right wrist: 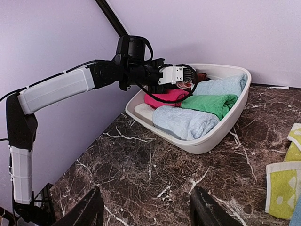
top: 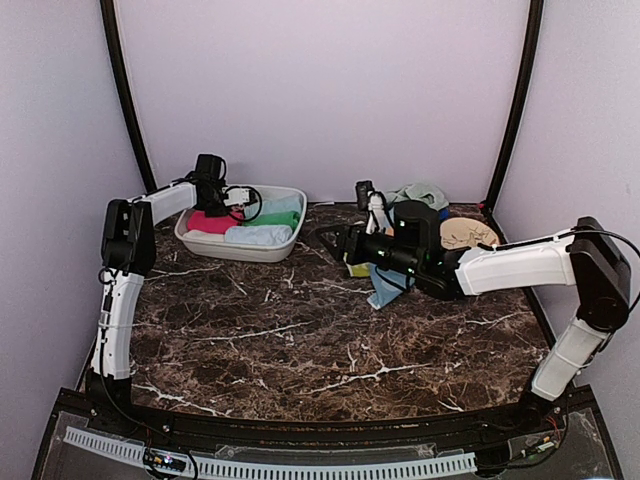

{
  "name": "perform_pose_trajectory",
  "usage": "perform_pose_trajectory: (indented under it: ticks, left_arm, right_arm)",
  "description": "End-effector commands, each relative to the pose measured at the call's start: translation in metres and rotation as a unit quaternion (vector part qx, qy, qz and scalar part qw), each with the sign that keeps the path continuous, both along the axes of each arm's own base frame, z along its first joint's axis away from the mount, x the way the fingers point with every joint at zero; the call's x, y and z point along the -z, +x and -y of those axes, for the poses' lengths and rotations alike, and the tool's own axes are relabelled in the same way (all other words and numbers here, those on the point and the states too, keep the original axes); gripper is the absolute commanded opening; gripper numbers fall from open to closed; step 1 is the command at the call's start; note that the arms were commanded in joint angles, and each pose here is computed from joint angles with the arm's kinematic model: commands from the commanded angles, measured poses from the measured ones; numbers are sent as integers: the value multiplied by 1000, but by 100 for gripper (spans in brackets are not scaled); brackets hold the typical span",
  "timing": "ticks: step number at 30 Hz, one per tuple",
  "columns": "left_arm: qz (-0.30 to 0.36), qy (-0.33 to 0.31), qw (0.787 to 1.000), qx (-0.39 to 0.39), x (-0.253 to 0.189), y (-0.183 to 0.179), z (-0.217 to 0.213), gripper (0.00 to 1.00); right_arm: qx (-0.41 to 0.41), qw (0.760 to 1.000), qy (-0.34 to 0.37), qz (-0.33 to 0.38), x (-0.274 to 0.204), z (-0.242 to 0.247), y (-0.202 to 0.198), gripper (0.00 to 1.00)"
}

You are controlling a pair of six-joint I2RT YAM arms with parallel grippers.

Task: Roll the towels
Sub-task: Place the towel in the storage box.

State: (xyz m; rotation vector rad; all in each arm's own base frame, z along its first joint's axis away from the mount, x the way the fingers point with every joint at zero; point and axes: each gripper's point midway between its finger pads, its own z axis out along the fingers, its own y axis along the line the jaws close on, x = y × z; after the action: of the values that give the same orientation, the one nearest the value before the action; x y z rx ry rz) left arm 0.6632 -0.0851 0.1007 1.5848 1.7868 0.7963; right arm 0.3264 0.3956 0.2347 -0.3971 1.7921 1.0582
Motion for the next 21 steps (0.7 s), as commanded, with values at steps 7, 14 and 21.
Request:
perform_pose_trajectory:
  ticks: [7, 14, 21]
  left_arm:
    - [59, -10, 998, 4, -53, 11, 4, 53]
    - [23, 4, 1000, 18, -62, -9, 2, 96]
    - [42, 7, 999, 25, -99, -14, -4, 98]
  right_arm:
    - [3, 1000, 21, 7, -8, 9, 1, 63]
    - [5, 1000, 27, 13, -14, 14, -2, 64]
    - [9, 999, 34, 21, -25, 21, -5, 64]
